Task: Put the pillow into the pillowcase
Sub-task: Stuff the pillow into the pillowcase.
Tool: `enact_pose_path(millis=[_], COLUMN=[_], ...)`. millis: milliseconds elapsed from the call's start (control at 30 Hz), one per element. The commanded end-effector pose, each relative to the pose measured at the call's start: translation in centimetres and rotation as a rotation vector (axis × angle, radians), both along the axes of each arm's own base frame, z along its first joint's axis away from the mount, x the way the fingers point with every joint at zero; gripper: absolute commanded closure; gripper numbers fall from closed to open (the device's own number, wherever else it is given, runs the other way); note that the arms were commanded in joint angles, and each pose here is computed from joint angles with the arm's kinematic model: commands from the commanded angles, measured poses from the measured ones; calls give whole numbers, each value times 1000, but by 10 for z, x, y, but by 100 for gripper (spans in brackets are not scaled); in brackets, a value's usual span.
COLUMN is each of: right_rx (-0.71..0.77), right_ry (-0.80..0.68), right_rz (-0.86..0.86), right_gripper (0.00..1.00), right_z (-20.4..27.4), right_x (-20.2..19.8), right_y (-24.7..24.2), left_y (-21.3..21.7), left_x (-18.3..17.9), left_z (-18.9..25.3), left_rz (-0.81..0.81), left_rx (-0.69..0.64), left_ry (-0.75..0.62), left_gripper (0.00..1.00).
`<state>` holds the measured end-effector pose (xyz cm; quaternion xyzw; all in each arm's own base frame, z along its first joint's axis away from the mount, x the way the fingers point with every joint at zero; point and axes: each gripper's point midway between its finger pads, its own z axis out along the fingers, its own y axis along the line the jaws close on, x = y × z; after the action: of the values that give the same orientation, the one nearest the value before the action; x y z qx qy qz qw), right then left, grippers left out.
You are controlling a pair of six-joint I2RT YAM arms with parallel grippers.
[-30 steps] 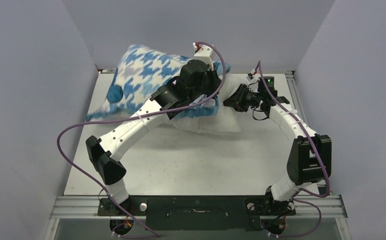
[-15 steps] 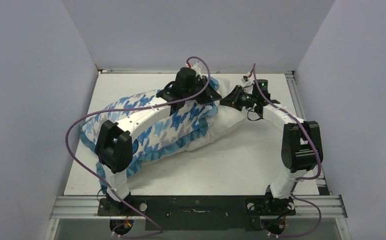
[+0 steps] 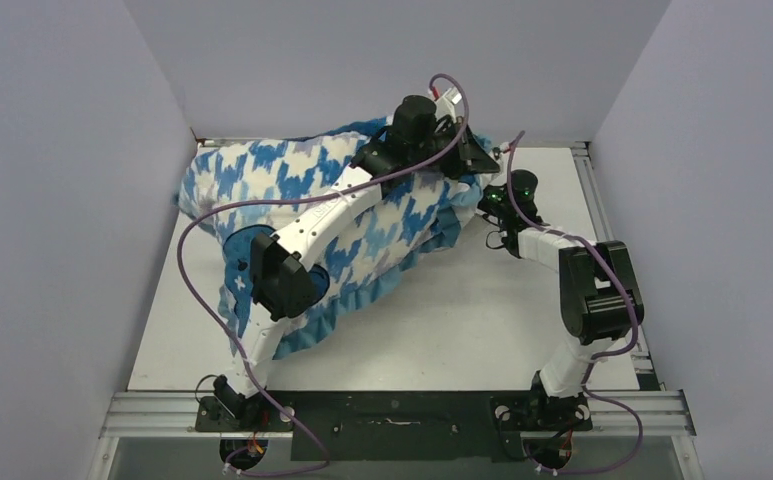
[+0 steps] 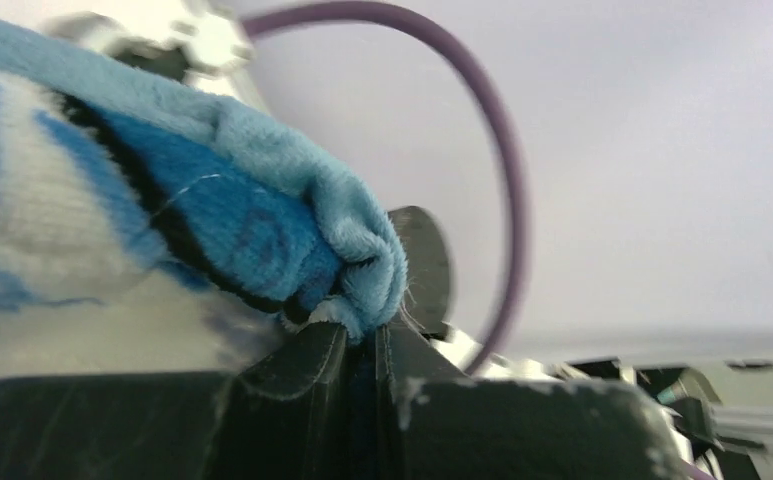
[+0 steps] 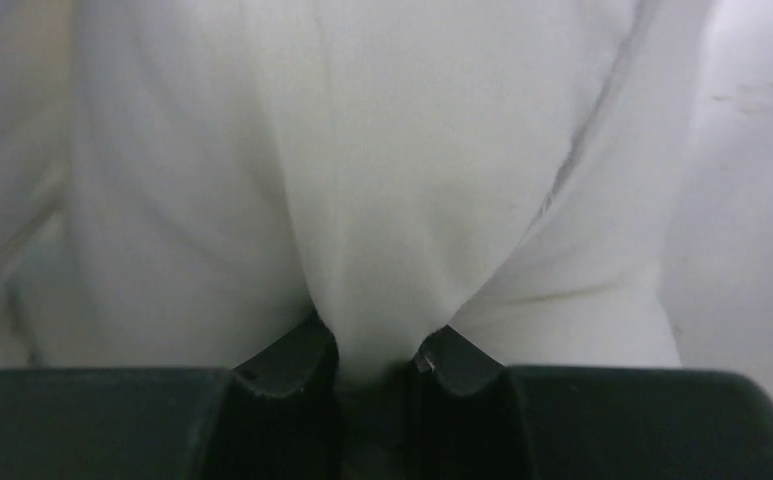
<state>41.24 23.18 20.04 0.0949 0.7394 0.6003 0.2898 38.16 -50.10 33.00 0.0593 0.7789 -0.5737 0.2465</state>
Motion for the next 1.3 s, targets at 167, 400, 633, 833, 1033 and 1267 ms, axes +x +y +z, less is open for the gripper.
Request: enact_pose_path(millis=[167,400,633,833,1033,1267], right_rx=[139,-193,-197,-194,-206,-195], right_ry=[-104,-18,148,134,190,195], right_rz=[245,148,93,31,4,-17], right_gripper=[95,95,95,95,95,95], right_z=[48,12,-9,2,-13,-24], right_x=[-69,-61,-82,-75,-75,-58], right_y=[41,9,-7,-20,-24,-22], left_y=[-13,43,21,-10,-17,37], left_x=[-86,-36,-17,-15,-38,-37], left_z=[107,79,67,94,103,34], left_rz=[-228,-40,-67,-94,-122,-25], left_rx=[-241,-145,-84,-222,-218,182], left_ry=[-179,-133,-96,-105,-149,-179], left_gripper=[100,100,100,100,100,36])
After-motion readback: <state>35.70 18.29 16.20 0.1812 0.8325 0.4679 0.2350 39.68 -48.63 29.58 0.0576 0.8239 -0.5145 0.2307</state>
